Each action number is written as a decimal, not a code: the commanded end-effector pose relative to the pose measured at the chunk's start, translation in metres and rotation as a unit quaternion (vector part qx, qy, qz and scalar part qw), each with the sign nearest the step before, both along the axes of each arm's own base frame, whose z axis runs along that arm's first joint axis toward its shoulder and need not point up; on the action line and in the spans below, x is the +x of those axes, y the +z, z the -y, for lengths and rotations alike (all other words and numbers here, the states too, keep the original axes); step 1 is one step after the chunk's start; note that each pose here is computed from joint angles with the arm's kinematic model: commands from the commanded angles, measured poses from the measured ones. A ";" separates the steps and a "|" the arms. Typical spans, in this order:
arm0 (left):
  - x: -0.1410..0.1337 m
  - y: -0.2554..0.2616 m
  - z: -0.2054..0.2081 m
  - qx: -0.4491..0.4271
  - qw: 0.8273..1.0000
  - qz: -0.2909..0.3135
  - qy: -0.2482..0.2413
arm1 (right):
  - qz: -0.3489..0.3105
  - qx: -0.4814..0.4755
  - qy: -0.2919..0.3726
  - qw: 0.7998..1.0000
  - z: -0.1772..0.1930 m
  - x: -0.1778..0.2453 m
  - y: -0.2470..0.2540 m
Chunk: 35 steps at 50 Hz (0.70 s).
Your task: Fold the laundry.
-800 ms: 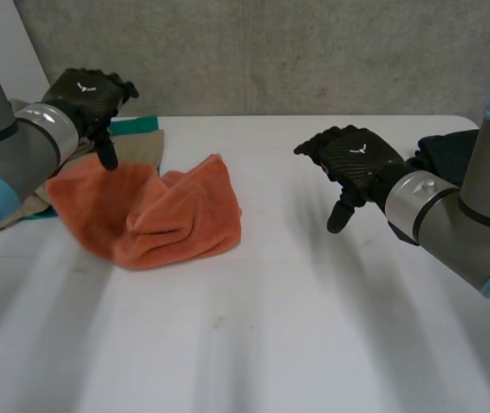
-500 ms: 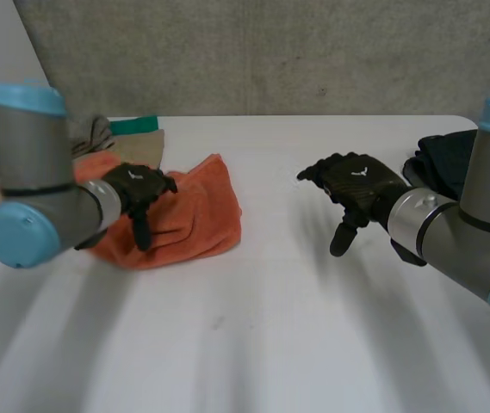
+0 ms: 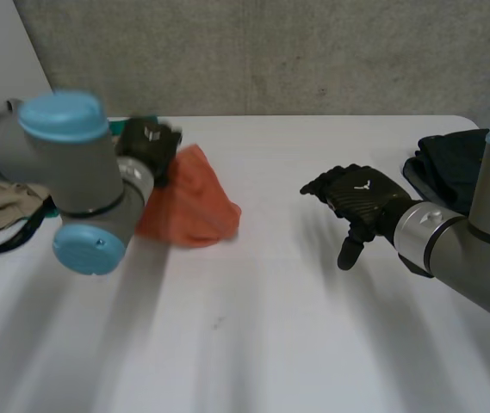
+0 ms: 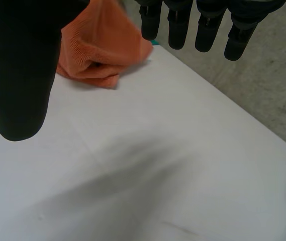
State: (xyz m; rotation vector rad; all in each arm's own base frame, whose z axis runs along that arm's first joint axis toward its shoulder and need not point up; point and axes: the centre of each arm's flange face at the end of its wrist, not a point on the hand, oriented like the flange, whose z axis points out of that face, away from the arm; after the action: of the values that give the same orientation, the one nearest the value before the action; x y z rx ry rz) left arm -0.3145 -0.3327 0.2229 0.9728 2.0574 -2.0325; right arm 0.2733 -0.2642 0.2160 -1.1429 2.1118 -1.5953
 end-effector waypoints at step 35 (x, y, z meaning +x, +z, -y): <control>-0.046 0.048 -0.124 0.136 0.981 -0.111 -0.088 | -0.062 -0.027 0.008 0.998 0.040 -0.036 0.020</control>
State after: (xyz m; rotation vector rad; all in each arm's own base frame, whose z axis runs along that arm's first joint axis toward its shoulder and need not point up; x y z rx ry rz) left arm -0.3860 -0.1899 0.2432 1.1073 2.5392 -1.9692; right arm 0.2318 -0.3094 0.2428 -1.0518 2.2265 -1.6407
